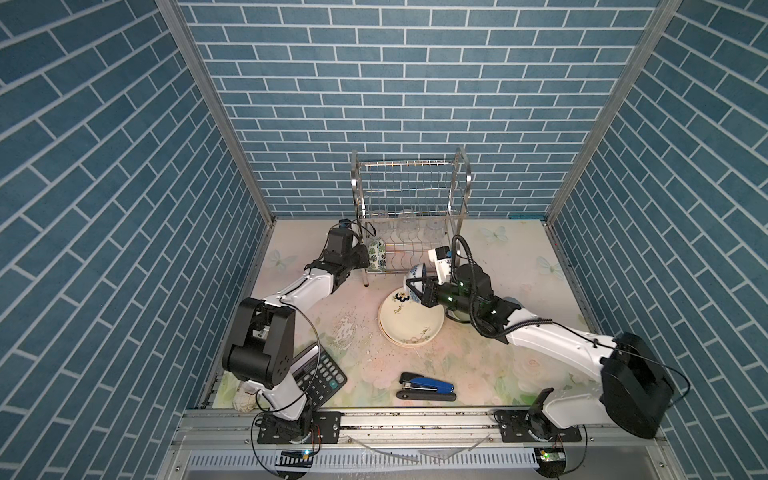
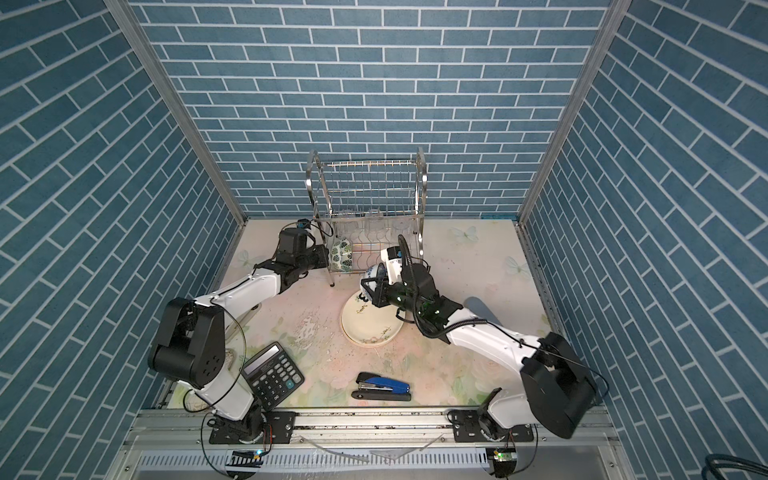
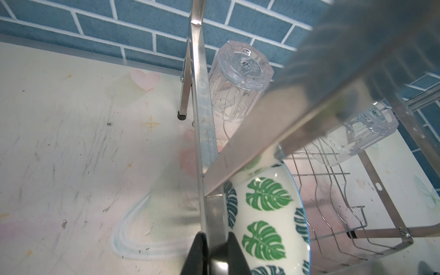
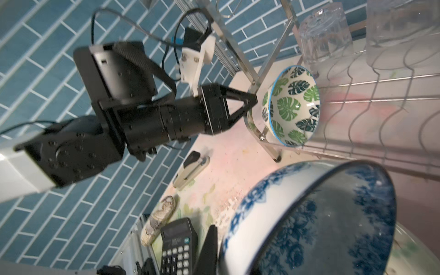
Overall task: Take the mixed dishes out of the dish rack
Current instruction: 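Pull the blue floral bowl out of the rack toward the robot with the right gripper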
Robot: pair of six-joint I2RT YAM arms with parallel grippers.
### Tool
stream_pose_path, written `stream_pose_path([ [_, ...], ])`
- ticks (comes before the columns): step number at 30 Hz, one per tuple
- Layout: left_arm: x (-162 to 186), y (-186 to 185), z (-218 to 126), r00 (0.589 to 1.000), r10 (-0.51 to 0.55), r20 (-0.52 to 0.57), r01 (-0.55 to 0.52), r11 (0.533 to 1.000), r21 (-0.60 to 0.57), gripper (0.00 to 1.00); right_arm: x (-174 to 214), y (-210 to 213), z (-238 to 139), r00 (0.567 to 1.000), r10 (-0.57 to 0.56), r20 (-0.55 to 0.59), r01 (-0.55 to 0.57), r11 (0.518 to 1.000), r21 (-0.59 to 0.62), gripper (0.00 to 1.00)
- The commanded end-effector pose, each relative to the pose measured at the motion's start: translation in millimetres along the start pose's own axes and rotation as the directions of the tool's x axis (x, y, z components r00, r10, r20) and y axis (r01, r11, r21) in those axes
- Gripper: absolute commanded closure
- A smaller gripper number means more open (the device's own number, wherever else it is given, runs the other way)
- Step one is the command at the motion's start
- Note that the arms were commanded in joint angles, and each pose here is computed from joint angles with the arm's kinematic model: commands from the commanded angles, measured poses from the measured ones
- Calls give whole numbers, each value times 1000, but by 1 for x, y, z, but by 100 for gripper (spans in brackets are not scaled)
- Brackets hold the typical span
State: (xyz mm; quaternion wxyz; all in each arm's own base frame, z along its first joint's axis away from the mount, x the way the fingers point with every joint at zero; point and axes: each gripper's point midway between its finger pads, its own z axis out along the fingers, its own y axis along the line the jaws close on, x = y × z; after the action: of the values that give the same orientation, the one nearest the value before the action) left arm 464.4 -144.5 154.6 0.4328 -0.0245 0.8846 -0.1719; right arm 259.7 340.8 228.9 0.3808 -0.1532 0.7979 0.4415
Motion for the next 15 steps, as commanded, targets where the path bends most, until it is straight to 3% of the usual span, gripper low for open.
stream_pose_path([
  [1, 9, 1, -2, 1000, 4, -24, -3, 1000, 17, 97, 19, -37, -30, 987, -95, -127, 127, 954, 270, 100],
  [7, 12, 1, -2, 1000, -3, -30, 3, 1000, 22, 97, 40, -79, -70, 934, -85, -346, 263, 819, 509, 100],
  [10, 11, 0, -3, 1000, -3, -29, 3, 1000, 23, 97, 40, -91, -80, 914, -85, -396, 317, 761, 566, 100],
  [15, 8, -2, -7, 1000, -10, -13, 11, 999, 34, 97, 36, -104, -76, 885, -79, -459, 373, 710, 597, 100],
])
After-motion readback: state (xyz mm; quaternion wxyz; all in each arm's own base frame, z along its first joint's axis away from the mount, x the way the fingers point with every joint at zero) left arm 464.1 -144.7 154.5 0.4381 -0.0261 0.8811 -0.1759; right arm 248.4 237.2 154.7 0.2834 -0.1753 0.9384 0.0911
